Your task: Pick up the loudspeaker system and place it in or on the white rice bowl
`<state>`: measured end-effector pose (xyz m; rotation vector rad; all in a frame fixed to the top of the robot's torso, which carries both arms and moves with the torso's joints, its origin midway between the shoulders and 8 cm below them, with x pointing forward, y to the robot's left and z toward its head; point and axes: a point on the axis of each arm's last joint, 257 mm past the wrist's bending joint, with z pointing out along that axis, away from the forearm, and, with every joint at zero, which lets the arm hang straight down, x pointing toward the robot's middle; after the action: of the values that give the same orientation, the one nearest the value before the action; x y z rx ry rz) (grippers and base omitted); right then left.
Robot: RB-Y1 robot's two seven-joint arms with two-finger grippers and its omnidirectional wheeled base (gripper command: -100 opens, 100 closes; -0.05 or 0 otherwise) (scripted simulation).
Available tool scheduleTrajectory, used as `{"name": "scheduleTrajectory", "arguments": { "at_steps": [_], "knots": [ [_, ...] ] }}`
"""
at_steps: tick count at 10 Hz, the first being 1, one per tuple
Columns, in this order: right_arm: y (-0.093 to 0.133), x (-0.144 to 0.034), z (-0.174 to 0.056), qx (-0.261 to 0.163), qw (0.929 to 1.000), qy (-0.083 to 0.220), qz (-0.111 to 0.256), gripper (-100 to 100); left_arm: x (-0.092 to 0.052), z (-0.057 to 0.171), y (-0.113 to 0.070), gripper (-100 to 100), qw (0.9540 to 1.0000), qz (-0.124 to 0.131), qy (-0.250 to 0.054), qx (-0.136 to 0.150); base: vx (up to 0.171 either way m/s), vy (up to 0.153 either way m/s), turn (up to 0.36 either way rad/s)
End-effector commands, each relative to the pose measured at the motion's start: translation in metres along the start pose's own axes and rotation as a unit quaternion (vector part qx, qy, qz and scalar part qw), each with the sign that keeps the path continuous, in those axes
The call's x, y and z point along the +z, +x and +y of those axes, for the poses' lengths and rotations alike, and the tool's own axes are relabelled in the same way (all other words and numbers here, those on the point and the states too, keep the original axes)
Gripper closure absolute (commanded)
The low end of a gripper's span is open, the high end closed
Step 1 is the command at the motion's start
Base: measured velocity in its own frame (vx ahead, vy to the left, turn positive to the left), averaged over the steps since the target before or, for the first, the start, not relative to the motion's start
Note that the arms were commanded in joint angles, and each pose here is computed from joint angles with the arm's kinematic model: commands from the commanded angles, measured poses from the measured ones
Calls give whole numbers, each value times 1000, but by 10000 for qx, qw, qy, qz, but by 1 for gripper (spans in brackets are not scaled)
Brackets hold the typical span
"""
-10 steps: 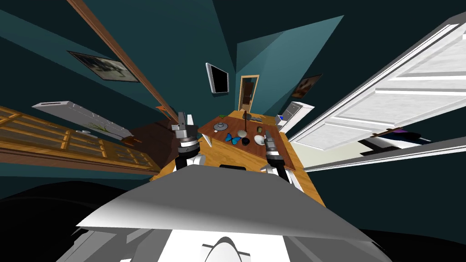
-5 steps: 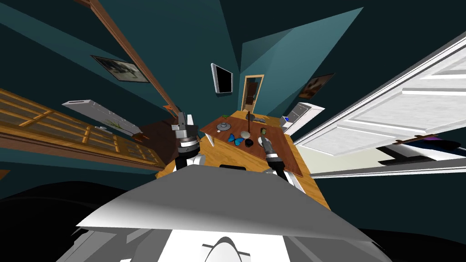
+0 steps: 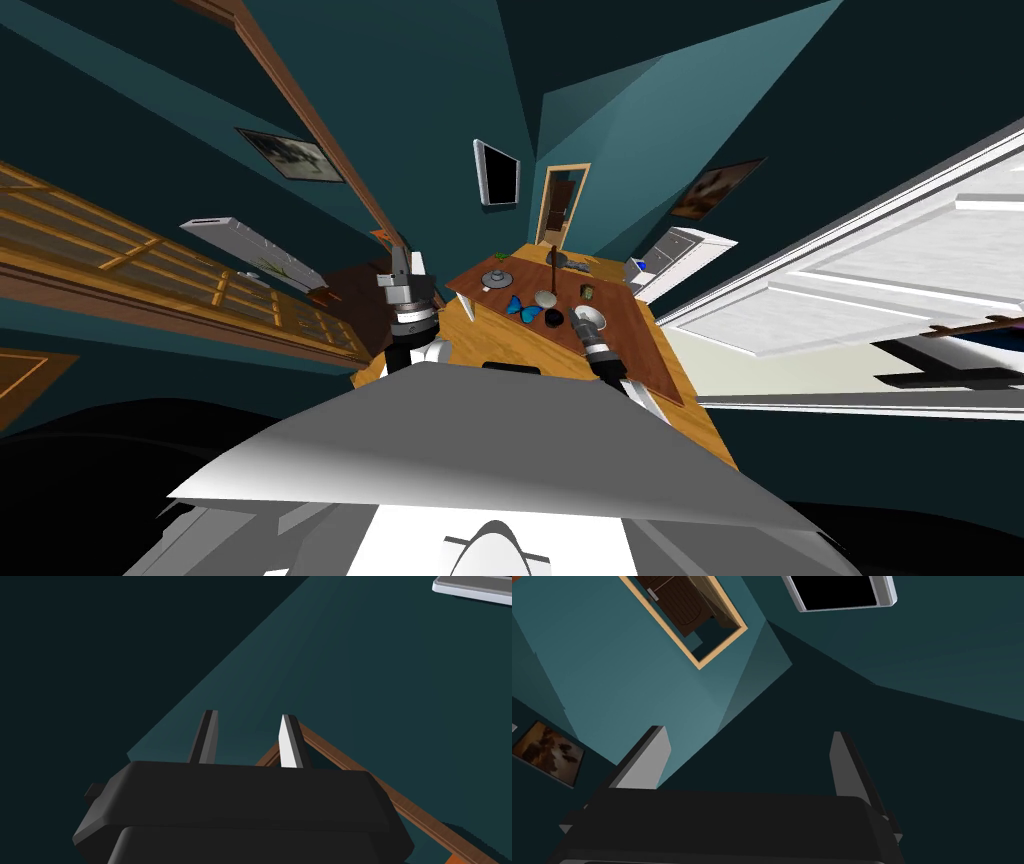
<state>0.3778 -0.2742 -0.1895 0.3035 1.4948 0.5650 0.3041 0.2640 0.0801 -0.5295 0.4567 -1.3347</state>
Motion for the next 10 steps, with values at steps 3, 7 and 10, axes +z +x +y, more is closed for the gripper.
{"name": "scheduleTrajectory", "arguments": {
  "at_steps": [3, 7, 10],
  "knots": [
    [26, -14, -29, -877, 9946, 238, 505, -100, 0, 0, 0, 0, 10000, 0, 0, 0, 25, 35, 99],
    [49, -31, -59, -1716, 9792, 421, 997, -100, 0, 0, 0, 0, 10000, 0, 0, 0, 29, 33, 88],
    [68, -51, -90, -2514, 9547, 568, 1488, -100, 0, 0, 0, 0, 10000, 0, 0, 0, 42, 47, 102]
  ]
}}
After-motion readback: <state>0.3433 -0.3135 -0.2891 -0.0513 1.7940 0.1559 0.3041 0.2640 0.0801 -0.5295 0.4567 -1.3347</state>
